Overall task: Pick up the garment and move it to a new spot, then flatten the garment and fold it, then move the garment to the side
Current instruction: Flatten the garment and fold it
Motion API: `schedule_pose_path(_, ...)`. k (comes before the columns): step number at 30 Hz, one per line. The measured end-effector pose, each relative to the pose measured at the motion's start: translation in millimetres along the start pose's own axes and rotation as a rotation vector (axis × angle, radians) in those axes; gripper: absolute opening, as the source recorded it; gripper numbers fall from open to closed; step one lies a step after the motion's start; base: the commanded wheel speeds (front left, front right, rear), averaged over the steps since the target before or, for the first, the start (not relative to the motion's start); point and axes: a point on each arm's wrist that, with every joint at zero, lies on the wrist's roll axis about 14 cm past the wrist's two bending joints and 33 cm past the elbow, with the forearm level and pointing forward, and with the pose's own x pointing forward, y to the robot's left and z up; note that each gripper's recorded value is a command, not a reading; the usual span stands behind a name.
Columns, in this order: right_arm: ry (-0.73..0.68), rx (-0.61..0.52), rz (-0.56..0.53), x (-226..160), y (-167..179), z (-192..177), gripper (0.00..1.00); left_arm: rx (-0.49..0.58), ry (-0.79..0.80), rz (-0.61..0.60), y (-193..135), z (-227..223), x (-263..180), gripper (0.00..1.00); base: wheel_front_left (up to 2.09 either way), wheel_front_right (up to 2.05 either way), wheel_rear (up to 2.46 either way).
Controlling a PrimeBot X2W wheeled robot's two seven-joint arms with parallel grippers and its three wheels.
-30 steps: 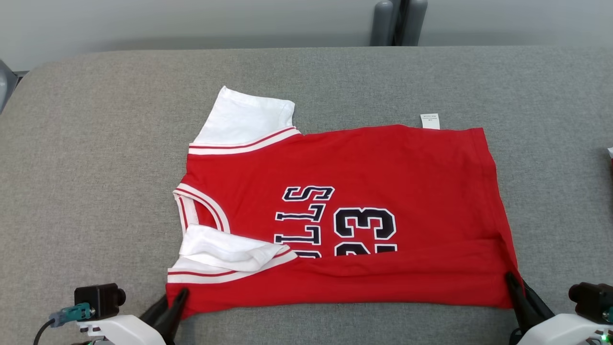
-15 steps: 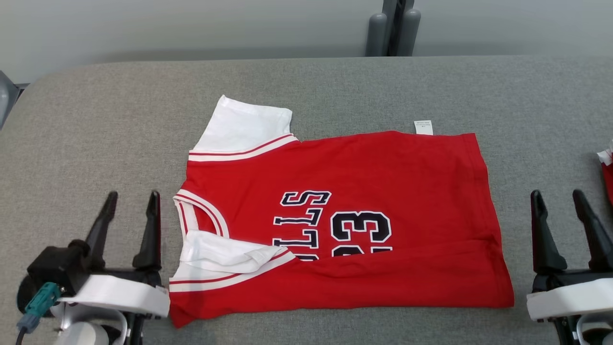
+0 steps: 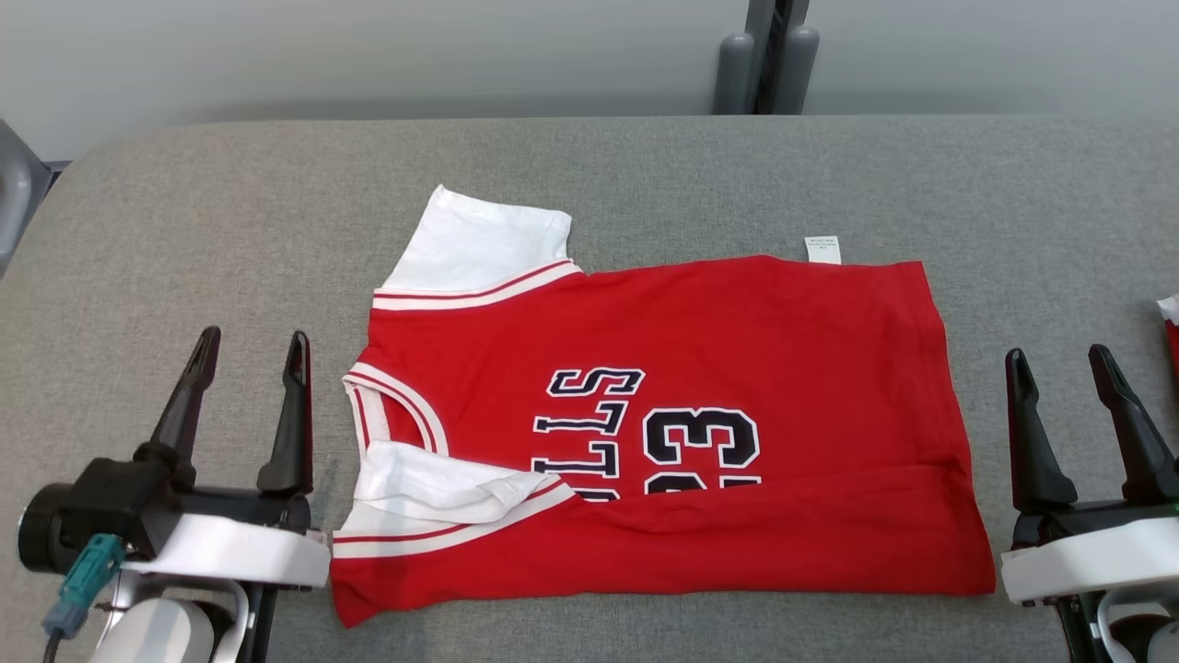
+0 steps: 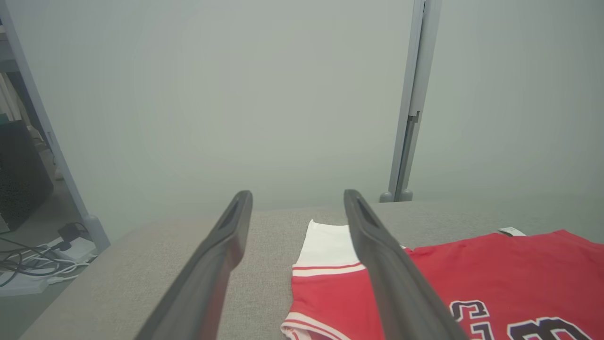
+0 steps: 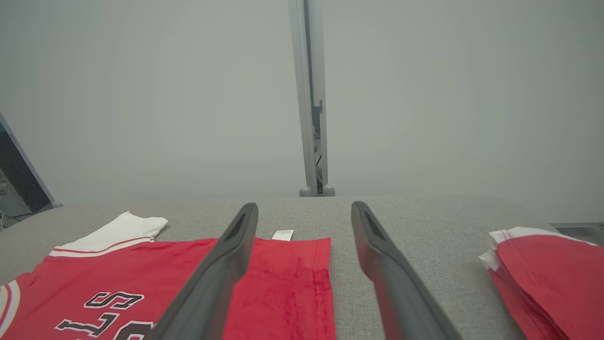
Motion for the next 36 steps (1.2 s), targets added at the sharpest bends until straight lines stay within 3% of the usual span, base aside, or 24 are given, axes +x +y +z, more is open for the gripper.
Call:
schedule_pose_path(5, 0.007, 0.002, -0.001, 9, -1, -3, 1.00, -0.001, -0.055, -0.028, -5, 15, 23, 1.00, 0.00, 0.00, 0.00)
schedule_pose_path(13, 0.040, 0.015, 0.007, 31, -1, -20, 1.00, 0.006, -0.043, -0.181, -28, 19, 110, 1.00, 0.00, 0.00, 0.00)
schedule_pose_path(22, 0.114, 0.035, -0.005, 45, -8, -59, 1.00, -0.026, 0.276, -0.279, -44, -77, 184, 1.00, 0.00, 0.00, 0.00)
schedule_pose_path(29, 0.174, 0.050, -0.049, 41, -24, -88, 1.00, -0.028, 0.537, -0.288, -52, -160, 200, 1.00, 0.00, 0.00, 0.00)
schedule_pose_path(36, 0.216, 0.051, -0.098, 33, -41, -106, 1.00, -0.001, 0.648, -0.304, -57, -202, 206, 1.00, 0.00, 0.00, 0.00)
